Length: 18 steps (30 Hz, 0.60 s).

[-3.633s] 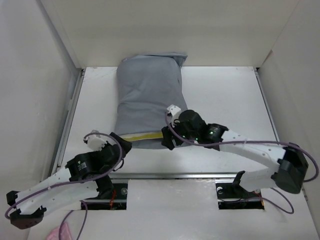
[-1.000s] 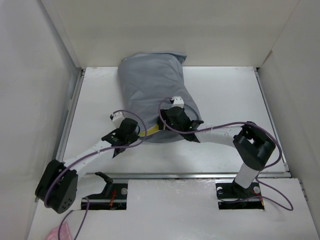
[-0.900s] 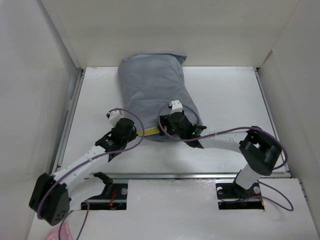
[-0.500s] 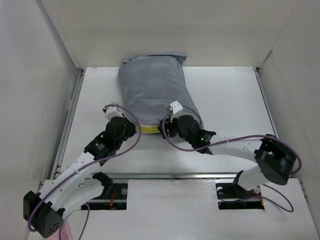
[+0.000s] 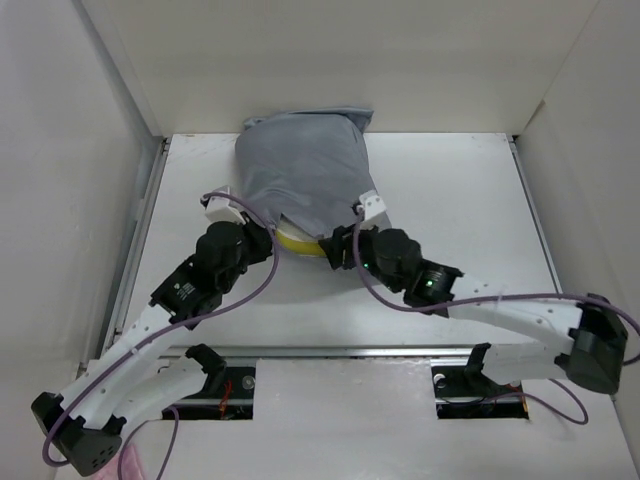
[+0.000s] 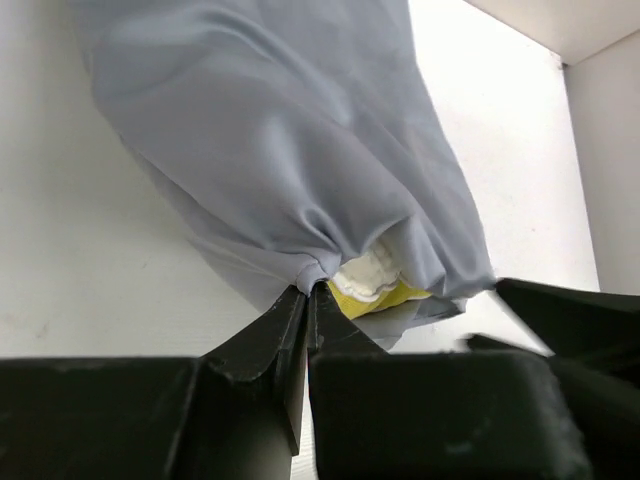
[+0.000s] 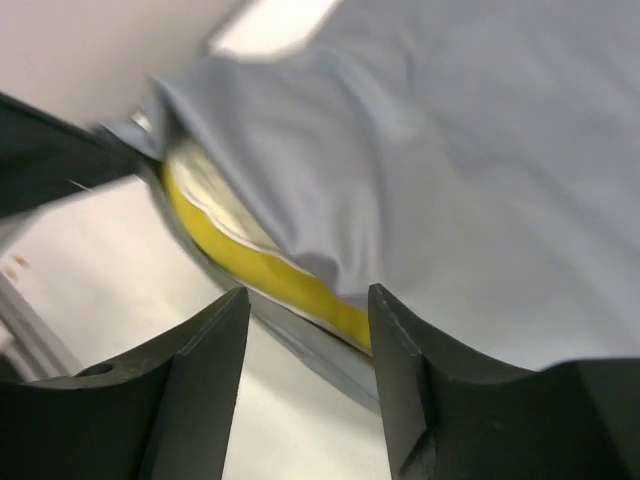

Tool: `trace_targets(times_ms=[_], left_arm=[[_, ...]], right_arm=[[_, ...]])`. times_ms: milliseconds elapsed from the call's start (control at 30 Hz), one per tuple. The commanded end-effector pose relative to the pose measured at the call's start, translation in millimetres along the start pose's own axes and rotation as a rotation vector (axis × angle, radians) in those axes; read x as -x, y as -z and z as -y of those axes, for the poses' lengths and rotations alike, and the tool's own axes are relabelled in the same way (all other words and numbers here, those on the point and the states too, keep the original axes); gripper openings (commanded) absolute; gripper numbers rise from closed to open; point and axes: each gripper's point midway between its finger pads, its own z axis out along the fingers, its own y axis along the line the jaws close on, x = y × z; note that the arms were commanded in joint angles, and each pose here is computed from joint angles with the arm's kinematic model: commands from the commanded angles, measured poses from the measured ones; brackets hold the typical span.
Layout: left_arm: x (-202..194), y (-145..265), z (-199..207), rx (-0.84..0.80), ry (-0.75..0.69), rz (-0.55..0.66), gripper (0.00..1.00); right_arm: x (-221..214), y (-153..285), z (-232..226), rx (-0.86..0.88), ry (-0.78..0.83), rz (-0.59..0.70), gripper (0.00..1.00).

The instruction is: Put the pillow into the pillowcase

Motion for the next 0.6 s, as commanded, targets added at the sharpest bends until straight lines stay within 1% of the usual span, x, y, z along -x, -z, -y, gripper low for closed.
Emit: trace_targets(times_ms=[0,33,100,133,167,200,267,300,367,467,500,533,567], left_arm=[[39.7,19.2,34.6,-0.128,-0.008,0.091,0.00],[46.6,22.7,41.8,-0.153,0.000,0.104,0.00],[50.7,25.5,45.6,-0.168,-0.010,0.110,0.00],[52.1,26.3,50.0,-0.188,-0.006,0.113,0.00],[51.1,27.6,54.9,-0.216,-0.016,0.105,0.00],[51.8,28.4,58.2,-0.232,-0.014,0.106,0.00],[60.1,33.9,64.9,-0.263,-0.013,0.131,0.00],[59.2,34.3,66.1,-0.270,-0.014,0.126,0.00],[67.6,40.2,72.6,-0.292,-0.017,0.141,0.00],[71.5,45.9,83.1,-0.344,-0.026,0.143,0.00],[74.7,49.3,87.0,-0.360,-0.025,0.146,0.00],[77.1,52.0,90.0,-0.373,-0.024,0.148,0.00],[75.8,52.6,91.2,-0.382,-0.035,0.143,0.00]], right_arm=[[36.6,29.1,-8.8,0.064,-0.008,0.059,0.56],[34.1,32.9,-11.9,0.088,-0.003,0.042,0.48],[25.1,33.5,-24.0,0.159,0.004,0.004,0.39],[26.4,32.1,-28.5,0.174,-0.008,0.000,0.29],[18.2,24.8,-29.0,0.169,-0.003,-0.017,0.26],[18.8,20.9,-30.7,0.168,-0.002,-0.020,0.24],[27.0,12.5,-36.3,0.172,-0.006,-0.007,0.13],[19.0,4.4,-37.1,0.166,0.000,-0.030,0.12],[24.1,-4.8,-42.1,0.170,-0.004,-0.016,0.12],[13.4,-27.8,-44.1,0.146,0.016,-0.036,0.12],[11.5,-42.4,-43.9,0.116,0.020,-0.041,0.12],[13.7,-51.1,-41.1,0.077,-0.008,-0.028,0.09],[17.9,-60.3,-21.7,-0.053,-0.030,0.005,0.08]])
